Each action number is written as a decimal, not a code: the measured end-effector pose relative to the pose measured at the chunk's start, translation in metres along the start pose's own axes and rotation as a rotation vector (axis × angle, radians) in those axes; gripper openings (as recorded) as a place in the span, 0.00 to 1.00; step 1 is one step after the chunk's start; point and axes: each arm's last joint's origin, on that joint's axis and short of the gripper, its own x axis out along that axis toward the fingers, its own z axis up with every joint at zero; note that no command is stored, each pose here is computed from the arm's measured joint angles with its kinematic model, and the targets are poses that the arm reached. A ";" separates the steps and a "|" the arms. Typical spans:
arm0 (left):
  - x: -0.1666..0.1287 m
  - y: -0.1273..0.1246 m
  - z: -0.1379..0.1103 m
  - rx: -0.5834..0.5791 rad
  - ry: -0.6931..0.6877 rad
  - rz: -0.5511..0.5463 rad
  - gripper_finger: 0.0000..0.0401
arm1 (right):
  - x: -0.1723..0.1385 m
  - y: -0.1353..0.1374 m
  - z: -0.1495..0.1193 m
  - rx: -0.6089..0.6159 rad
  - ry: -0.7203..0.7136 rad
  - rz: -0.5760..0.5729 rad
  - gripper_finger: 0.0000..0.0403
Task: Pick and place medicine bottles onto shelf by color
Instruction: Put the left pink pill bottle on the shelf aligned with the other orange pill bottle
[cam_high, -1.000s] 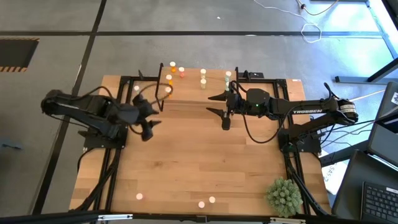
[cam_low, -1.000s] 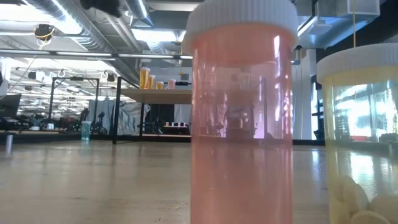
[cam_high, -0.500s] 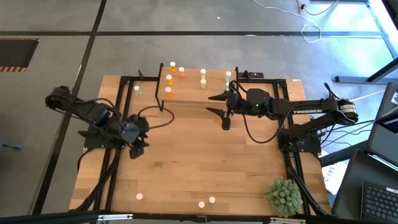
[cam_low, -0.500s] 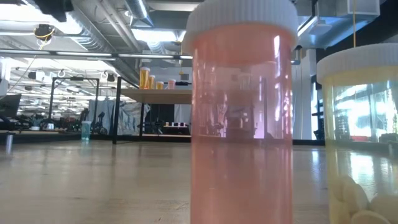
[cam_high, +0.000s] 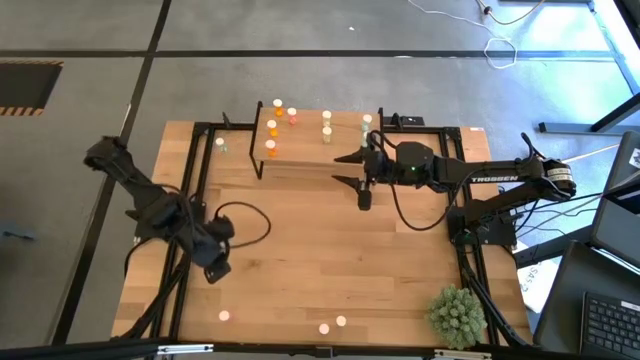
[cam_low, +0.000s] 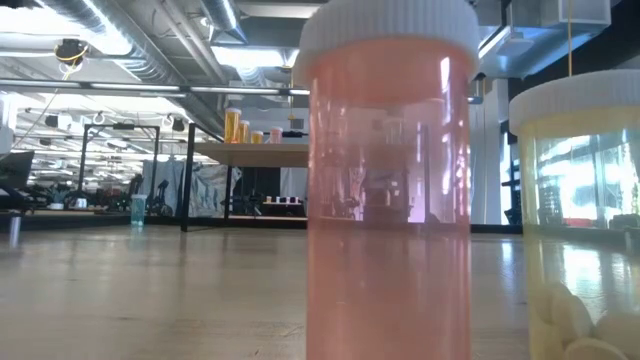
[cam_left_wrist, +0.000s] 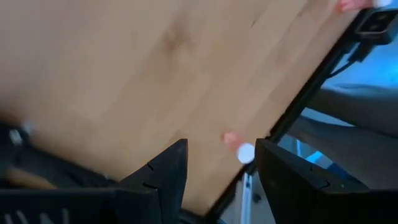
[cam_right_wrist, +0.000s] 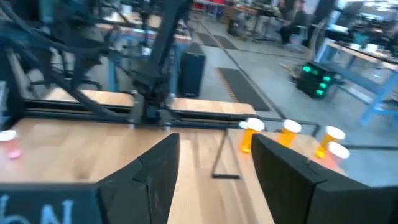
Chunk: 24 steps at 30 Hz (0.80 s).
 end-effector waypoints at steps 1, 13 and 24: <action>0.003 -0.002 -0.003 -0.030 0.014 0.009 0.45 | 0.000 0.001 0.000 -0.005 -0.006 0.046 0.50; 0.050 -0.031 -0.039 -0.078 0.151 0.076 0.45 | -0.006 0.010 0.013 0.023 0.049 0.448 0.50; 0.086 -0.047 -0.068 -0.100 0.182 0.095 0.45 | -0.025 0.006 0.046 -0.006 0.265 0.456 0.50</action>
